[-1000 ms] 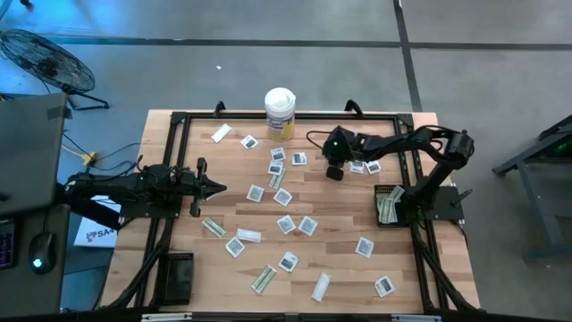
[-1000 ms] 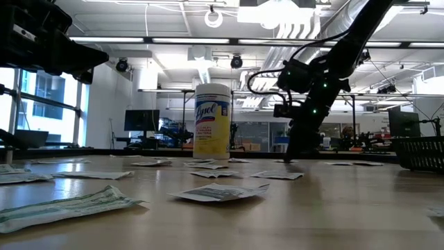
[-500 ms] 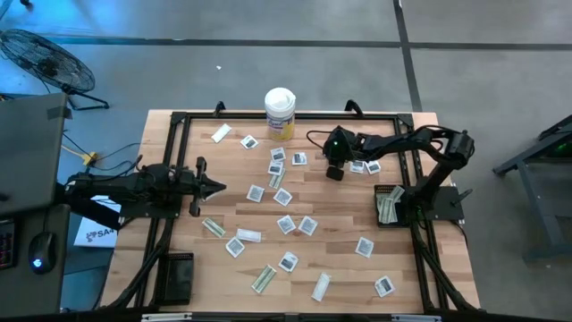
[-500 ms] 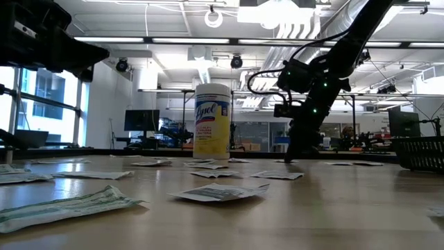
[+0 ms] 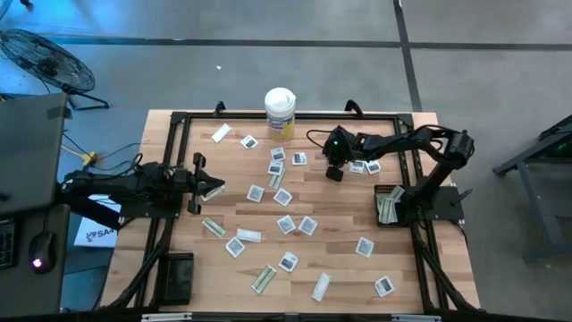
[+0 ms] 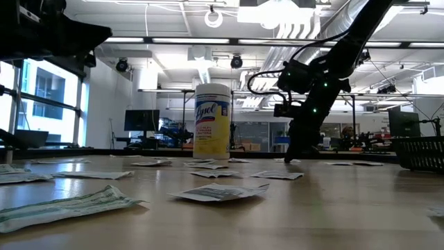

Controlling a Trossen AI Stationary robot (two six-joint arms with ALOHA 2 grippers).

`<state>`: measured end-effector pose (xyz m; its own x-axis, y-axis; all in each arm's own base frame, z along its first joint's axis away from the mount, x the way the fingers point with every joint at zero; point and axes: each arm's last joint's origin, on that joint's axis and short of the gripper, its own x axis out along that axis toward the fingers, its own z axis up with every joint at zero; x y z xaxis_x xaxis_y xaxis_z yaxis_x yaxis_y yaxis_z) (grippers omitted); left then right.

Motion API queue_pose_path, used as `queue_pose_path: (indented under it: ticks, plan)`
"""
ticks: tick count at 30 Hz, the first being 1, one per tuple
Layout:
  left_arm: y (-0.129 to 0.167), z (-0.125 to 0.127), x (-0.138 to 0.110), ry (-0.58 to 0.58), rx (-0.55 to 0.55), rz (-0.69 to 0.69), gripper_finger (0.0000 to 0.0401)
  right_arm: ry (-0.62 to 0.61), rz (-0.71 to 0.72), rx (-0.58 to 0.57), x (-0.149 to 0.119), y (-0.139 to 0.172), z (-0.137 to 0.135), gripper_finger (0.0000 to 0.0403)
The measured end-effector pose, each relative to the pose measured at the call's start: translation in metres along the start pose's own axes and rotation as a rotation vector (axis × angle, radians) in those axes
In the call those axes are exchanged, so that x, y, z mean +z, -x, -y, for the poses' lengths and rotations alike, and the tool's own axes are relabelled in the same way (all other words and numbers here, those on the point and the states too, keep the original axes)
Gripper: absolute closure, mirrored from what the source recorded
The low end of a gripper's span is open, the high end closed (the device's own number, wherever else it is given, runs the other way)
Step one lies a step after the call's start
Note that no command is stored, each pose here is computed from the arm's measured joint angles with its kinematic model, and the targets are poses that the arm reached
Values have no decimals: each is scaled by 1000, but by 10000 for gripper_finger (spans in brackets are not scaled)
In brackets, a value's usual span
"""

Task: Pick & Place First Aid Supplies
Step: Put the white towelette sachet into the left black bin

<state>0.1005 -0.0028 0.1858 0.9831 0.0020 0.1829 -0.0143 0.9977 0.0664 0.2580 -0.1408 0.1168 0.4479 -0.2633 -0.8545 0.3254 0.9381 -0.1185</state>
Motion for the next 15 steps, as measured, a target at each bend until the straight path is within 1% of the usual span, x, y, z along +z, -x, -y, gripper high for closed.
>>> queue_pose_path:
  ticks: [6,9,12,15]
  plan:
    - [-12,1,-2,-4,0,-12,400,-31,25,29,2,9,-3,401]
    - [-20,1,-5,-12,-2,-23,400,-40,75,36,9,17,-7,401]
    - [-28,2,-11,-28,7,-52,400,-15,120,64,15,25,-16,401]
    - [-39,1,-16,-33,46,-107,400,20,189,122,22,34,-29,402]
